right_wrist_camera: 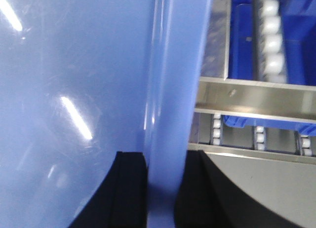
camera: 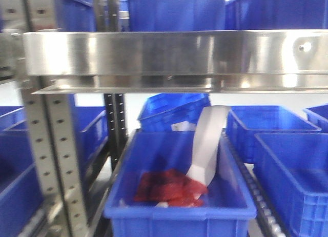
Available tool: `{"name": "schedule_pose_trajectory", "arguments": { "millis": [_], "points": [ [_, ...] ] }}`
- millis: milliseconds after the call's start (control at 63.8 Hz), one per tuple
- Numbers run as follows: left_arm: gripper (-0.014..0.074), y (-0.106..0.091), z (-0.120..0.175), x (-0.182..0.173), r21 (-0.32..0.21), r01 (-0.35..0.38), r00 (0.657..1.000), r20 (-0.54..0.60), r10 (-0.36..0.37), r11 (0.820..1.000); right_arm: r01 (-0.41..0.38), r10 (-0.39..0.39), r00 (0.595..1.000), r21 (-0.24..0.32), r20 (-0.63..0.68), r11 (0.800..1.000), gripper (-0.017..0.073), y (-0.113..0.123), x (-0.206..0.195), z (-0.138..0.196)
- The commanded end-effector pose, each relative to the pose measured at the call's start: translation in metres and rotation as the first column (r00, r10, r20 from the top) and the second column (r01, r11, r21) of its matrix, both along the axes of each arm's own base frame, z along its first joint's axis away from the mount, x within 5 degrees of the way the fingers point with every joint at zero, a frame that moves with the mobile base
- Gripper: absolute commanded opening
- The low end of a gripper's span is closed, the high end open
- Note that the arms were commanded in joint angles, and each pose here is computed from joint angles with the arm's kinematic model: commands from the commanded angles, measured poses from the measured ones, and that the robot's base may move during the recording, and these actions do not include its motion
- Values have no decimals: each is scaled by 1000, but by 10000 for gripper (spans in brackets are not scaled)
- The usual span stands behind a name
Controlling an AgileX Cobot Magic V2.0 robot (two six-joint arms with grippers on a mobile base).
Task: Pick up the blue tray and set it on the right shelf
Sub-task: 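Position the base in front of the steel shelf holding the tray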
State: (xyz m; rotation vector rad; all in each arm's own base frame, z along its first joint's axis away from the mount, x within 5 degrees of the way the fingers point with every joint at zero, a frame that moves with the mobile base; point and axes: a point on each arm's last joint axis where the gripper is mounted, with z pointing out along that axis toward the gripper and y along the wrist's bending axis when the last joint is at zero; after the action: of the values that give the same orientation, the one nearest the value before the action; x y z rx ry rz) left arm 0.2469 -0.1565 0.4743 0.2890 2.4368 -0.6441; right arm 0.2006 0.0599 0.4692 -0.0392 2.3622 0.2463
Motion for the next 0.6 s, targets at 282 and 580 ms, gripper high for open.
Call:
{"name": "schedule_pose_trajectory", "arguments": {
  "millis": [282,580],
  "points": [
    [-48,-5,16,-26,-101,96,994,-49,-101,990,-72,73,997,71,-10,995,57,7,-12,8],
    [-48,-5,16,-26,-101,96,994,-49,-101,990,-72,73,997,71,-10,995,57,7,-12,8]
  ]
}}
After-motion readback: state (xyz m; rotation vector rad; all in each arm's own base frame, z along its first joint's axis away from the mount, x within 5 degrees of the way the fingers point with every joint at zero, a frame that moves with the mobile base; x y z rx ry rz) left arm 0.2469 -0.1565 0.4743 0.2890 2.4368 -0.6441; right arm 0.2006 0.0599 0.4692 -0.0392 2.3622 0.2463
